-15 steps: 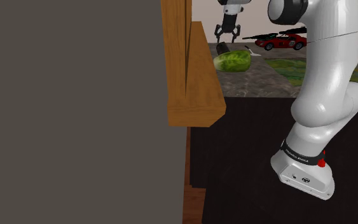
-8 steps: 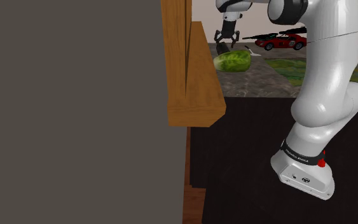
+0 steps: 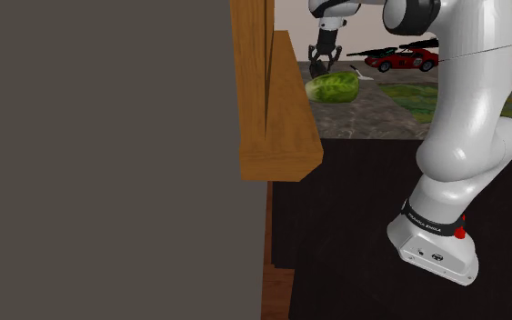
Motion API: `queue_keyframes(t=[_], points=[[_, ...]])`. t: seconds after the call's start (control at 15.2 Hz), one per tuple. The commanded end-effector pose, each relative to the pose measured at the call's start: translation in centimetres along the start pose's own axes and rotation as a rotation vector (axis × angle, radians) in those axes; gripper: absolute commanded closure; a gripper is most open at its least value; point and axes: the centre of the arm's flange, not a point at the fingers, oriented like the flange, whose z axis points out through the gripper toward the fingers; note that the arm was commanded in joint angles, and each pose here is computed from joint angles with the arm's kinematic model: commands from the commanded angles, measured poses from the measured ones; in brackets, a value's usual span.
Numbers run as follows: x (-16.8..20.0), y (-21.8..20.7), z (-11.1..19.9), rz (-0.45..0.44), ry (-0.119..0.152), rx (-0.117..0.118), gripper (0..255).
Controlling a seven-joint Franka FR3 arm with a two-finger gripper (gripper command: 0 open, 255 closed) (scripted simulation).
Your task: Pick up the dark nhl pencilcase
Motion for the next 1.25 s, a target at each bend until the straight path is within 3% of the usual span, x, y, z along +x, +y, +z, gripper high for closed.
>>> queue_keyframes(t=[0.0,1.19], points=[[0.0,0.0,0.0,0.000,-0.001,0.000,255],[0.6,-0.3,-7.9,0.000,-0.001,0.000,255]])
